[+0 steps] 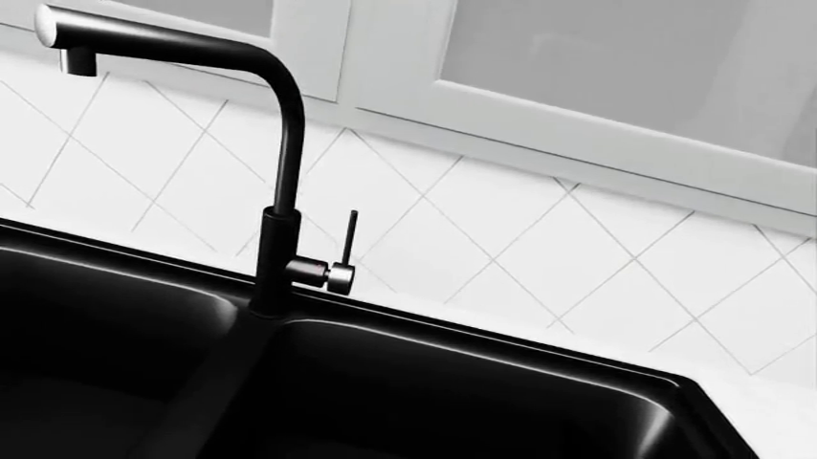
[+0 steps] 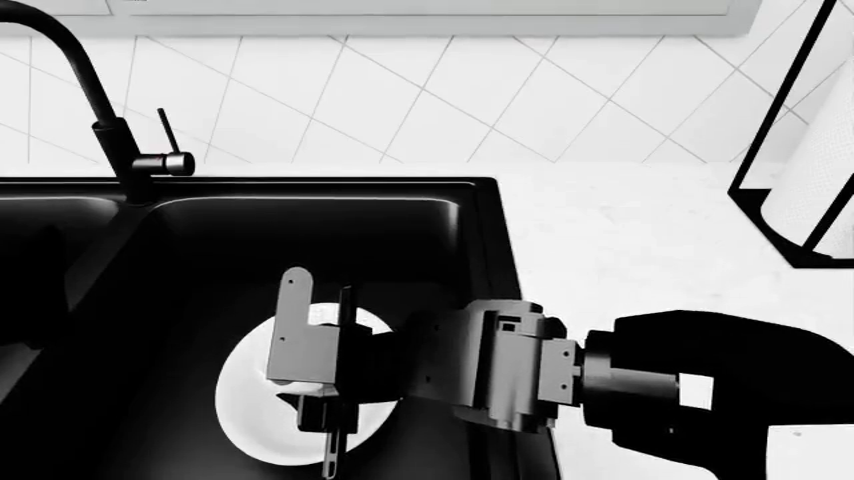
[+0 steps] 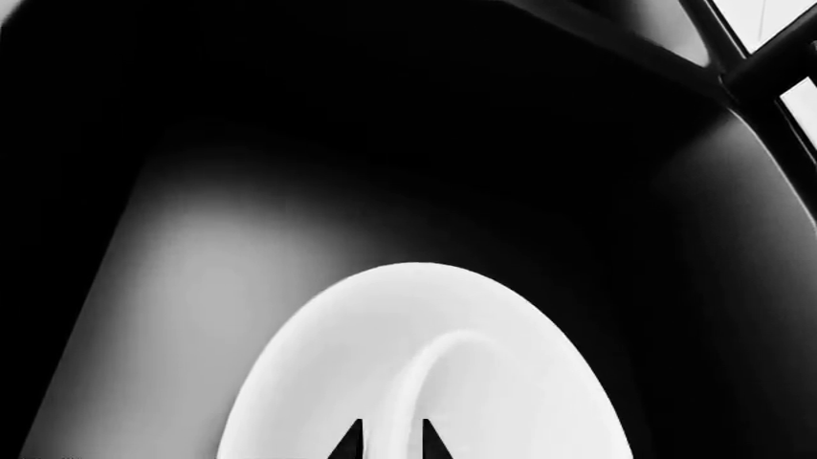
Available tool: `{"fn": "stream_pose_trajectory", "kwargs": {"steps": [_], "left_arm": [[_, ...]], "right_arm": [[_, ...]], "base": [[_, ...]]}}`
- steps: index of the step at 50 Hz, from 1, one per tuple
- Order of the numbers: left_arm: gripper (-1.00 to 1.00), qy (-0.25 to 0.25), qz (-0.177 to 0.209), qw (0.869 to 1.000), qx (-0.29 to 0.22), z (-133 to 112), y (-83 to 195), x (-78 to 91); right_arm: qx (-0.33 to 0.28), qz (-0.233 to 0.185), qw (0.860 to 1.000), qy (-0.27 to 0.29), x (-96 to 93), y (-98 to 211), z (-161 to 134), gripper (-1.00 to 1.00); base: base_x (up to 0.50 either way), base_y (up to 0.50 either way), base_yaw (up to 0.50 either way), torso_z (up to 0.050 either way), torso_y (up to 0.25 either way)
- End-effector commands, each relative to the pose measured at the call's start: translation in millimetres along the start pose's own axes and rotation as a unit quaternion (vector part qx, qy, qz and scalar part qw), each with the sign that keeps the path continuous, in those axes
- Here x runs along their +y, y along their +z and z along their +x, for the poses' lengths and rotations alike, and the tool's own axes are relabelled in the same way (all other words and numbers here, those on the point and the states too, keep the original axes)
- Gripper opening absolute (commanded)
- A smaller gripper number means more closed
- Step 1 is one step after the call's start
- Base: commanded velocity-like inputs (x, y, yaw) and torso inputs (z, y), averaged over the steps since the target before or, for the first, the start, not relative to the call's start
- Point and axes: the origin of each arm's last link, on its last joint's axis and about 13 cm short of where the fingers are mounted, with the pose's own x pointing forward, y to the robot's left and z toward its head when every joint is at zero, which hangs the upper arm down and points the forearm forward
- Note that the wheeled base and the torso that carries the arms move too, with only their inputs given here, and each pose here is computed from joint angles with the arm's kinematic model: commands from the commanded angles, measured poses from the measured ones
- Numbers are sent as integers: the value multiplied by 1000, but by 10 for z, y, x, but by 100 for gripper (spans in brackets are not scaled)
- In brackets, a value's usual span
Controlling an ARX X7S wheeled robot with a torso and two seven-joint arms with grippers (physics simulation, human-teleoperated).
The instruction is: Stack the bowls in the sink.
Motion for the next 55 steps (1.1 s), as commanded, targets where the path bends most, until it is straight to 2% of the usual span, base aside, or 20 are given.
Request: {"fn": "stream_pose_trajectory", "kwargs": {"steps": [1, 55], "left_arm": [[100, 0, 1, 1000, 0, -1, -4, 0], [100, 3, 3, 1000, 5, 16, -16, -3]], "right_arm": [[-1, -5, 1000, -4, -18, 4, 5, -100], [11, 5, 1000, 2, 2, -116, 100, -100]], "base": [[0, 0, 0, 0, 0], [0, 0, 0, 0, 0]]}}
